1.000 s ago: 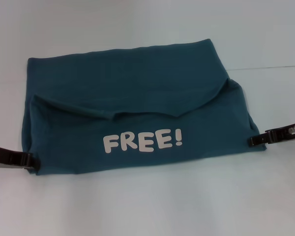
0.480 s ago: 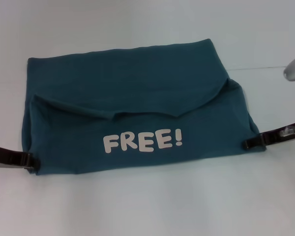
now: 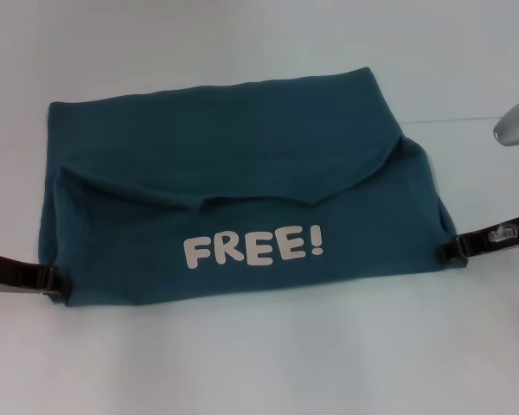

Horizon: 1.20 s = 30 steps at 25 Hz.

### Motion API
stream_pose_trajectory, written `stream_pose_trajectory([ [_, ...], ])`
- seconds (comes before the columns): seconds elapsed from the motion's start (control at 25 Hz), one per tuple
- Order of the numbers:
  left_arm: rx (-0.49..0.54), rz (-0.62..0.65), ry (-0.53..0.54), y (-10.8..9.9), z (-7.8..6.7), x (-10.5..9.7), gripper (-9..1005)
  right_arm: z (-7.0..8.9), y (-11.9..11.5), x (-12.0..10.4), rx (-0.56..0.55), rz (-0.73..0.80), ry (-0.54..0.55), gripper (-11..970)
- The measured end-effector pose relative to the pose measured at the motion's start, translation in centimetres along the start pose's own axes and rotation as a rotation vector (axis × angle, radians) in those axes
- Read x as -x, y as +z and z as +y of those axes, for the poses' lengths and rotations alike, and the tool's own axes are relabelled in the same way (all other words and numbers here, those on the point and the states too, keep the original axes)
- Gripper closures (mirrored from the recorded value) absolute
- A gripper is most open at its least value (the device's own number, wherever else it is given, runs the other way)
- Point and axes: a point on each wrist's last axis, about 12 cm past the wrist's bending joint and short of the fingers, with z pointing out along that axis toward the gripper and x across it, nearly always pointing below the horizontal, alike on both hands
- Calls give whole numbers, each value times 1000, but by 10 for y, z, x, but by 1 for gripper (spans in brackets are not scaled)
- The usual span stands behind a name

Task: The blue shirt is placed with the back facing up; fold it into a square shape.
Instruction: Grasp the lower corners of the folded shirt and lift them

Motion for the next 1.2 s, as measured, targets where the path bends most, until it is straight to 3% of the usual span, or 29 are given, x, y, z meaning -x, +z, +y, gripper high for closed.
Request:
stream_pose_trajectory([
  [0.44,-3,5,0,0,0,-1,911,2,-2,4,7,-11,-18,888],
  [0.76,-33,44,15,-4,-1,-1,911,7,-24,9,46,8,-68,909],
  [0.96,-82,123,32,-15,-4,-3,911,12,-41,3,79,118,-129,917],
  [1.2,-127,266,53,-26,-8,-13,911,30,-43,-12,121,305,-236,917],
])
